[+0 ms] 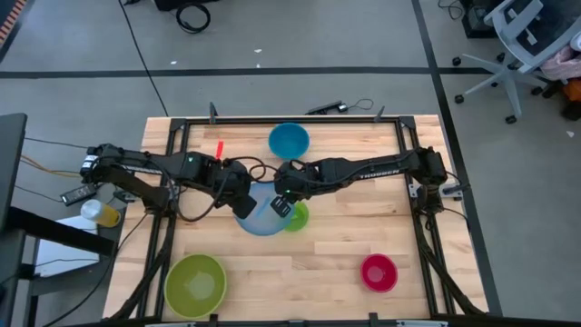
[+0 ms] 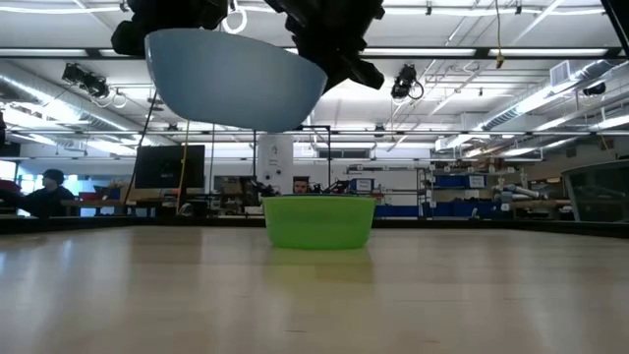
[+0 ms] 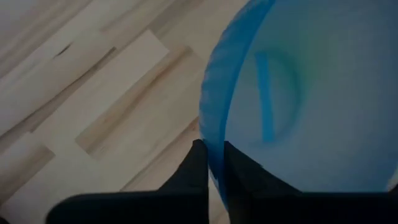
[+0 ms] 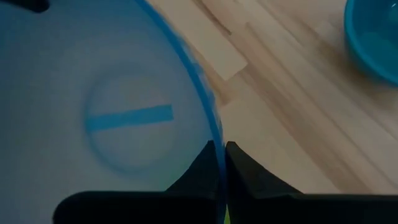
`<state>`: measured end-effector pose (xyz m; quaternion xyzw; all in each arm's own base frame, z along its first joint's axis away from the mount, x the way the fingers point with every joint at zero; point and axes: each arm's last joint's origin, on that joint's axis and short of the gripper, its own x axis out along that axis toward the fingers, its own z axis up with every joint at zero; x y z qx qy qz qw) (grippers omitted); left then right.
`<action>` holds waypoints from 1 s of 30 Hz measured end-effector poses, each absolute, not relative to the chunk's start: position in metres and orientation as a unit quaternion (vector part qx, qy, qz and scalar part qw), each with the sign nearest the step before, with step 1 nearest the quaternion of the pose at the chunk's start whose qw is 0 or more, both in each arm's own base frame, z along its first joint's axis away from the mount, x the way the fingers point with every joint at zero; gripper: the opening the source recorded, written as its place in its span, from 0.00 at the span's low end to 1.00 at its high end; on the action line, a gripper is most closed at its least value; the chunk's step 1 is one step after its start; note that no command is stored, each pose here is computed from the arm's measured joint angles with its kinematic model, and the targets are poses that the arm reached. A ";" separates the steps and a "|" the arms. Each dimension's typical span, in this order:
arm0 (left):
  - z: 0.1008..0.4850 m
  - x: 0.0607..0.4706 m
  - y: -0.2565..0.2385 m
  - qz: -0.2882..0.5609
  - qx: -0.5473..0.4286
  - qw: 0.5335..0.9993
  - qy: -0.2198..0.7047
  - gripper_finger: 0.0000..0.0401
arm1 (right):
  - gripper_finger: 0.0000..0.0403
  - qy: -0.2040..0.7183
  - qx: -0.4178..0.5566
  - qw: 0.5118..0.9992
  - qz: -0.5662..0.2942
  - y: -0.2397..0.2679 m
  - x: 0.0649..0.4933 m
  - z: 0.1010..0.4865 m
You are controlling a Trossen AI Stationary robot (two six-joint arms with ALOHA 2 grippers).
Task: Nest bowls inside each other
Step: Stack the light blue bowl on top of the green bowl
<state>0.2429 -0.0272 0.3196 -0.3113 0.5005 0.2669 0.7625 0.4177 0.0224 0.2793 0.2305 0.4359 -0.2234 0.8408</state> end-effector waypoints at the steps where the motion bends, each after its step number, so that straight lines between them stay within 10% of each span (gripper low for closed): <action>1: 0.319 0.243 -0.027 0.265 -0.309 0.763 0.503 0.02 | 0.05 0.435 0.231 0.841 -0.222 0.024 0.418 0.279; 17: 0.323 0.216 -0.054 0.128 -0.241 0.747 0.606 0.01 | 0.54 0.373 0.272 0.876 -0.140 0.024 0.385 0.345; 30: 0.329 0.162 -0.141 -0.039 -0.100 0.771 0.627 0.01 | 0.59 0.322 0.216 0.885 -0.256 0.008 0.304 0.409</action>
